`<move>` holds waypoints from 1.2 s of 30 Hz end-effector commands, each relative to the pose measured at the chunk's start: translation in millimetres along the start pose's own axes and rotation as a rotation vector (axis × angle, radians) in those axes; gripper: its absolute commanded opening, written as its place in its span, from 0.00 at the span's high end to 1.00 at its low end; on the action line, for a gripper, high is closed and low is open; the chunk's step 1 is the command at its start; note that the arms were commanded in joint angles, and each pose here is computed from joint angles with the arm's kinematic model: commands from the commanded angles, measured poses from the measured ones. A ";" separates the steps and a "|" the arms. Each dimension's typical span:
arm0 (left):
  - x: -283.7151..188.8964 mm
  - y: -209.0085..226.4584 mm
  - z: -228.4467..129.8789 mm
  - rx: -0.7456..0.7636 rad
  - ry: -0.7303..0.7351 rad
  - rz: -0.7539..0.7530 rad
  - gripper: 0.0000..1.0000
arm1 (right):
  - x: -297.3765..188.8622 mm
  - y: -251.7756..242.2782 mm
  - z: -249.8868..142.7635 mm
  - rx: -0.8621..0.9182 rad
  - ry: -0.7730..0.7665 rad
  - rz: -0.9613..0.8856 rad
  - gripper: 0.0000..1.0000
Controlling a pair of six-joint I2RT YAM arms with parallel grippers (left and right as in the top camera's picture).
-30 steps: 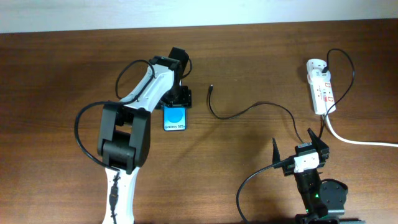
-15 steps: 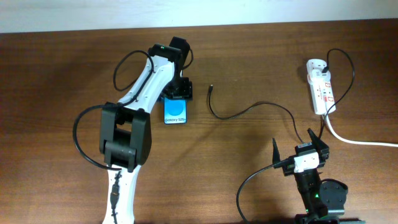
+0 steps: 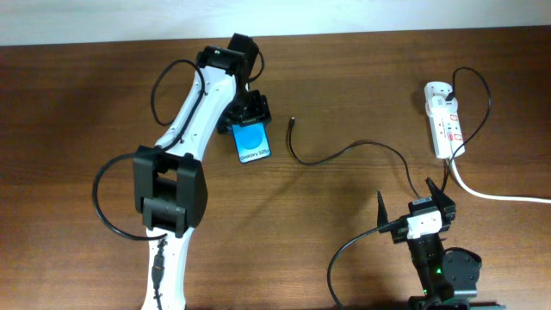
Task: Plug charger to phone and switch on socket
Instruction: 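Lift the phone with the left gripper and tilt it upright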
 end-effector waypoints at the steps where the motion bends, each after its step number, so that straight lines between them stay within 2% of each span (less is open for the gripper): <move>1: -17.0 -17.9 -5.5 -0.076 0.067 -0.139 1.00 | -0.1 0.8 -1.9 0.015 0.003 0.003 0.02; 5: -20.8 -30.3 -15.9 -0.072 0.157 -0.239 1.00 | -0.1 0.9 -2.0 0.015 0.003 0.003 0.01; 11: -24.6 -38.2 -23.9 -0.070 0.226 -0.308 1.00 | -0.1 0.8 -1.9 0.015 0.003 0.003 0.02; 20: -25.3 -39.5 -24.7 -0.079 0.236 -0.318 1.00 | -0.1 0.8 -1.9 0.015 0.003 0.003 0.02; 25: -27.3 -34.7 -19.5 -0.239 0.269 -0.318 1.00 | -0.1 0.8 -1.9 0.015 0.003 0.003 0.02; 31: -44.6 -30.1 -13.3 -0.401 0.445 -0.463 1.00 | -0.1 0.8 -1.9 0.015 0.003 0.003 0.02; 36: -56.4 -16.5 -3.7 -0.542 0.549 -0.519 1.00 | -0.1 0.8 -1.9 0.015 0.003 0.003 0.02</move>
Point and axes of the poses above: each gripper's point midway between its finger pads, its own x axis out along the fingers, its own y axis along the line the jaws close on, z = x × y, the point moved 5 cm from there along -x, back along the fingers, and after that the axes turned 9 degrees about -x, right-handed, at the moved point
